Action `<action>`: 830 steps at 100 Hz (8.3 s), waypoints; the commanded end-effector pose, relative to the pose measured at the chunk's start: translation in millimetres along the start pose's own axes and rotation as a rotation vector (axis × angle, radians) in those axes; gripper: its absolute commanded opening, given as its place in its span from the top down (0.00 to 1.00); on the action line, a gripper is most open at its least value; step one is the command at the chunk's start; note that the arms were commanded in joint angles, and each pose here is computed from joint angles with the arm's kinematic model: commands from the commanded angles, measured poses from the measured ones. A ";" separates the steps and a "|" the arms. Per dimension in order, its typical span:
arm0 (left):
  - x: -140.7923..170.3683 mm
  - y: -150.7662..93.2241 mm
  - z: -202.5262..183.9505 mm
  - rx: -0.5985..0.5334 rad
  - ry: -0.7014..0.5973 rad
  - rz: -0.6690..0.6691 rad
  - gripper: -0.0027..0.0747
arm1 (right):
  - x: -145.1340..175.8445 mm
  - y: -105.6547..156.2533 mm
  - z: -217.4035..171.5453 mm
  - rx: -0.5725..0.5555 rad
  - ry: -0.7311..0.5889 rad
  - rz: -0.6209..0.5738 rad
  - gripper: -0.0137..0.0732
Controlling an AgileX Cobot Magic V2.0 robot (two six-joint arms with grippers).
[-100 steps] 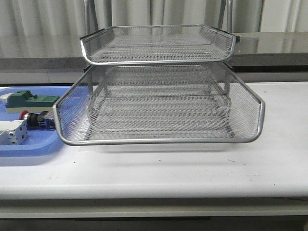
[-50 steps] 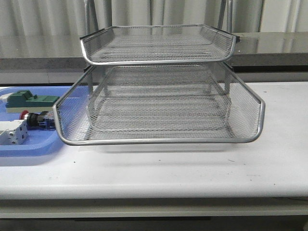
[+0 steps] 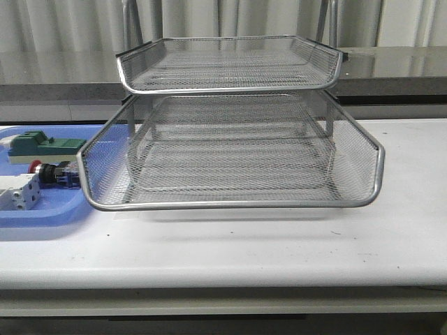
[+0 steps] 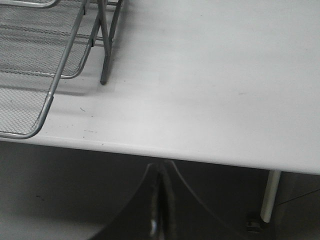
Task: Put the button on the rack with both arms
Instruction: 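Move the left gripper over the blue tray above the red button, then lower the left gripper and grasp the red push button, then lift the red button with the left gripper toward the rack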
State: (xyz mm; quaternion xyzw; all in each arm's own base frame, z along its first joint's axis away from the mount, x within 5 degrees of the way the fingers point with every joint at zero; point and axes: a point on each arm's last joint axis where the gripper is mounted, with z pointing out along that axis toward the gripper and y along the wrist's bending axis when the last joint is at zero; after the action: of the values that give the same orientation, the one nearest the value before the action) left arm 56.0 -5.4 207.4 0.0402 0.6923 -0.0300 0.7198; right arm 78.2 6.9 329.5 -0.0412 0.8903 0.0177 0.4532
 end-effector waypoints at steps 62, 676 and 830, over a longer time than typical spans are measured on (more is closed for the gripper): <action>-6.6 -1.1 -2.6 0.012 -0.161 -0.007 0.99 | -14.7 -1.0 -7.6 0.010 -0.101 -0.005 0.92; -102.0 -5.6 397.0 0.576 1.072 0.740 0.98 | -14.6 -1.0 -7.6 0.010 -0.100 -0.005 0.92; -136.0 -198.9 241.4 1.090 0.893 0.873 0.98 | -14.6 -1.0 -7.6 0.010 -0.100 -0.005 0.92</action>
State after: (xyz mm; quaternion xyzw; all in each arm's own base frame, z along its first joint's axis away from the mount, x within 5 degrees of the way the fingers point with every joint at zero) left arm 273.1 -218.4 342.1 0.6578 0.7309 -0.0506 0.1747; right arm 78.4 6.7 329.7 -0.0407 0.8896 0.0170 0.4546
